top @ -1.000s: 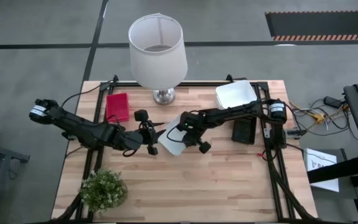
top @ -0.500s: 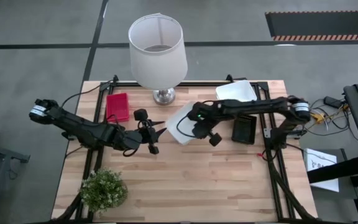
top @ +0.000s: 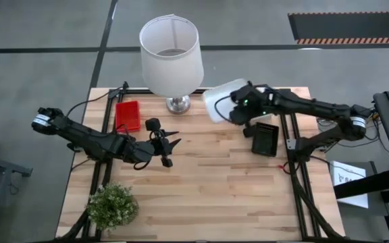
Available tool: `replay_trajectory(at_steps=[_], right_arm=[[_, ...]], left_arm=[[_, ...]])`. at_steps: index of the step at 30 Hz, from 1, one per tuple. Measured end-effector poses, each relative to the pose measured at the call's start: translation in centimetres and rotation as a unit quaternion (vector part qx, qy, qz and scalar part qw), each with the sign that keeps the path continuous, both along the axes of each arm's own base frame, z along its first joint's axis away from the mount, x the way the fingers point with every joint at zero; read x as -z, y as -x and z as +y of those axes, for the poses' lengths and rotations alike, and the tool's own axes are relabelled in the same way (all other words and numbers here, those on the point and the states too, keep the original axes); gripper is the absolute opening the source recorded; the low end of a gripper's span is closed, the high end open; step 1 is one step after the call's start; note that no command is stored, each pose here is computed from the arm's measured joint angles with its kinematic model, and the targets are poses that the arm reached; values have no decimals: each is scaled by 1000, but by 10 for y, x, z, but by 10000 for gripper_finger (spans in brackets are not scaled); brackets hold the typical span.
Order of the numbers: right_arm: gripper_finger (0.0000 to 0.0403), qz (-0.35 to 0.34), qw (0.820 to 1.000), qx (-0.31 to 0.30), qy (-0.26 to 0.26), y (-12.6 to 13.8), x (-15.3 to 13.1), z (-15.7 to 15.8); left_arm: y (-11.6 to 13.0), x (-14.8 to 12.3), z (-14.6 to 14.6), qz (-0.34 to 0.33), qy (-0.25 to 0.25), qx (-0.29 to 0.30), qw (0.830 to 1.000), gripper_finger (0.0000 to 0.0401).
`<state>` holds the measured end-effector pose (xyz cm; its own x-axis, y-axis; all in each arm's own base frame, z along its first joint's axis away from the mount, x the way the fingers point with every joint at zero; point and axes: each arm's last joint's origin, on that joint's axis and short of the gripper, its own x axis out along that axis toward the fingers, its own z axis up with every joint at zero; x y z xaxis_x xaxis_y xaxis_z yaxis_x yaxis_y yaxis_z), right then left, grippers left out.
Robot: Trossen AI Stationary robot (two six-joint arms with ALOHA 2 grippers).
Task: Stack baskets by color
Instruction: Stack the left white bin on top of the stacked white bins
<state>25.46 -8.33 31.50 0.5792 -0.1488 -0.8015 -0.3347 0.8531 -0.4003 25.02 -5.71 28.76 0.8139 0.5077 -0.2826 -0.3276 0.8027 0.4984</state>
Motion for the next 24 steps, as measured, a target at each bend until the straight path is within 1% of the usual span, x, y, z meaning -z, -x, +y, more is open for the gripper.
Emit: replay_trajectory(at_steps=[3, 8, 10, 15, 24], right_arm=[[9, 12, 999, 38, 20, 14, -4, -10], [9, 2, 995, 95, 9, 30, -10, -26], [9, 10, 994, 112, 4, 36, -10, -32], [8, 26, 991, 133, -5, 47, -7, -41], [8, 61, 984, 166, -13, 68, 15, -56]], left_arm=[[0, 0, 0, 2, -4, 1, 1000, 118], [0, 0, 0, 7, -11, 4, 1000, 118], [0, 0, 0, 11, -17, 6, 1000, 118], [0, 0, 0, 20, -31, 11, 999, 118], [0, 0, 0, 22, -32, 11, 999, 118]])
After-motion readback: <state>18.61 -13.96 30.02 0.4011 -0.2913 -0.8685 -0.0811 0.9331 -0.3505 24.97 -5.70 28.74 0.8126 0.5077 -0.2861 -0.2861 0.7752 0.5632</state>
